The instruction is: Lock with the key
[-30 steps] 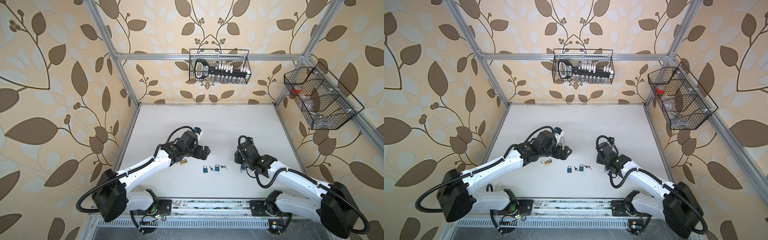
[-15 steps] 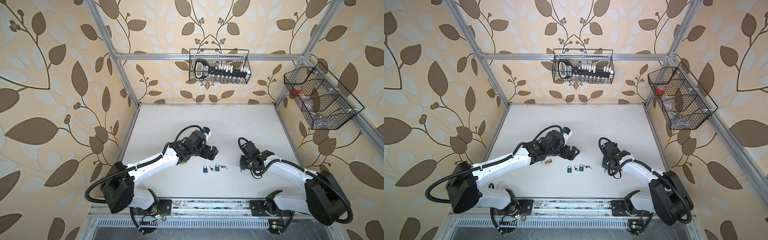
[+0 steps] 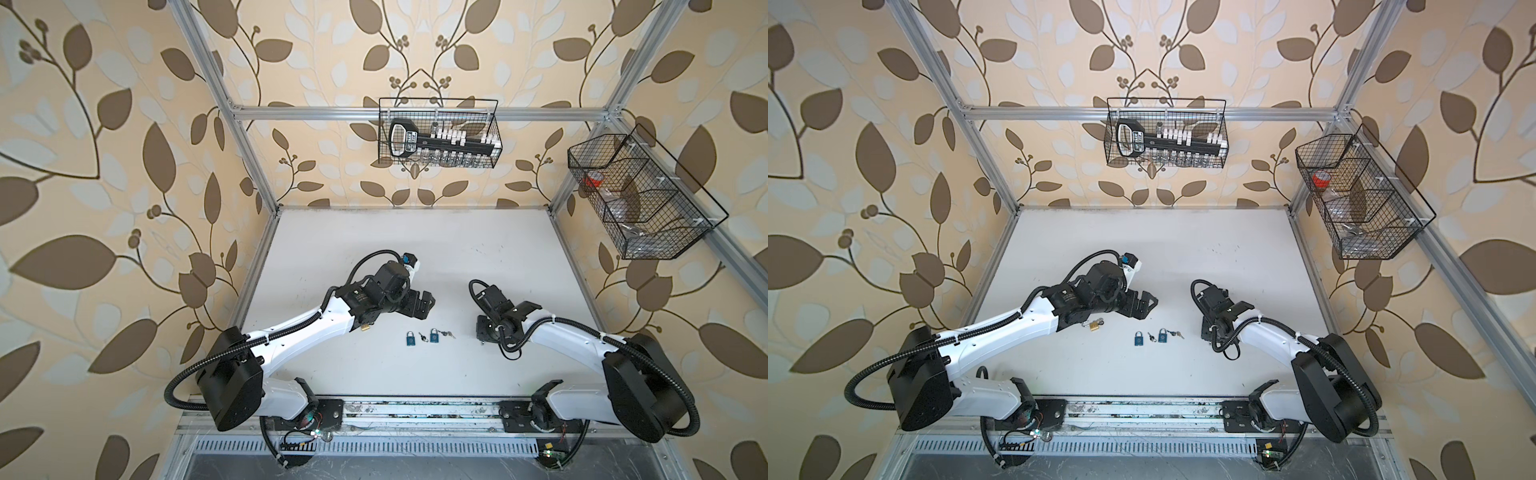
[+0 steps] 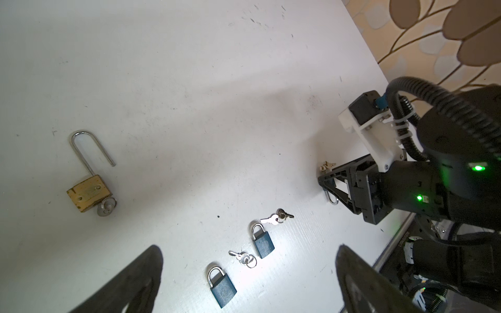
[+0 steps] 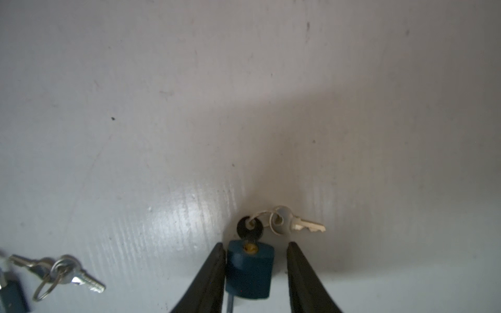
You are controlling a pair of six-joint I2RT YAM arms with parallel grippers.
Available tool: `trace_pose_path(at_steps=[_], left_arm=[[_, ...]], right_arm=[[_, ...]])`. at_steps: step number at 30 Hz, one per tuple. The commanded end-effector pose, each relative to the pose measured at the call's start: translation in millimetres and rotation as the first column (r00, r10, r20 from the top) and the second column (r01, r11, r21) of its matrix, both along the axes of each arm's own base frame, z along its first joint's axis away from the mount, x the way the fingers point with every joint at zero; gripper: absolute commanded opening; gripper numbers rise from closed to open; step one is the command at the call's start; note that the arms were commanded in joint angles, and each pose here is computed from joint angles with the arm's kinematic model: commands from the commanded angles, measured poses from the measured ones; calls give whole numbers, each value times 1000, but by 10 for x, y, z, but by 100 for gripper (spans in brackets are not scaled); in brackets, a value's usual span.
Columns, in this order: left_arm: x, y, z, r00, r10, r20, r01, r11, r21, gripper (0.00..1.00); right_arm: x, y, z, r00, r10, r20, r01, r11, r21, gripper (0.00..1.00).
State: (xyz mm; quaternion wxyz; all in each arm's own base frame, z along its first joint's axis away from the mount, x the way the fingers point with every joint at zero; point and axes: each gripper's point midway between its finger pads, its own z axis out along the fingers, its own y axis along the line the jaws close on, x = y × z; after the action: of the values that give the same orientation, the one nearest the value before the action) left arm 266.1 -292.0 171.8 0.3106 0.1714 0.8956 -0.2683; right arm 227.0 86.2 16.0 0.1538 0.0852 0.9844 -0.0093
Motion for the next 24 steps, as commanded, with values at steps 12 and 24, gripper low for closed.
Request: trace_pose_path(at_steps=[12, 24], left_arm=[[50, -3, 144, 999, 39, 33, -38, 998, -53, 99], [61, 90, 192, 995, 88, 43, -85, 995, -60, 99]], right_arm=[[-92, 8, -67, 999, 14, -38, -14, 1000, -2, 33], [-66, 22, 51, 1000, 8, -4, -7, 1000, 6, 17]])
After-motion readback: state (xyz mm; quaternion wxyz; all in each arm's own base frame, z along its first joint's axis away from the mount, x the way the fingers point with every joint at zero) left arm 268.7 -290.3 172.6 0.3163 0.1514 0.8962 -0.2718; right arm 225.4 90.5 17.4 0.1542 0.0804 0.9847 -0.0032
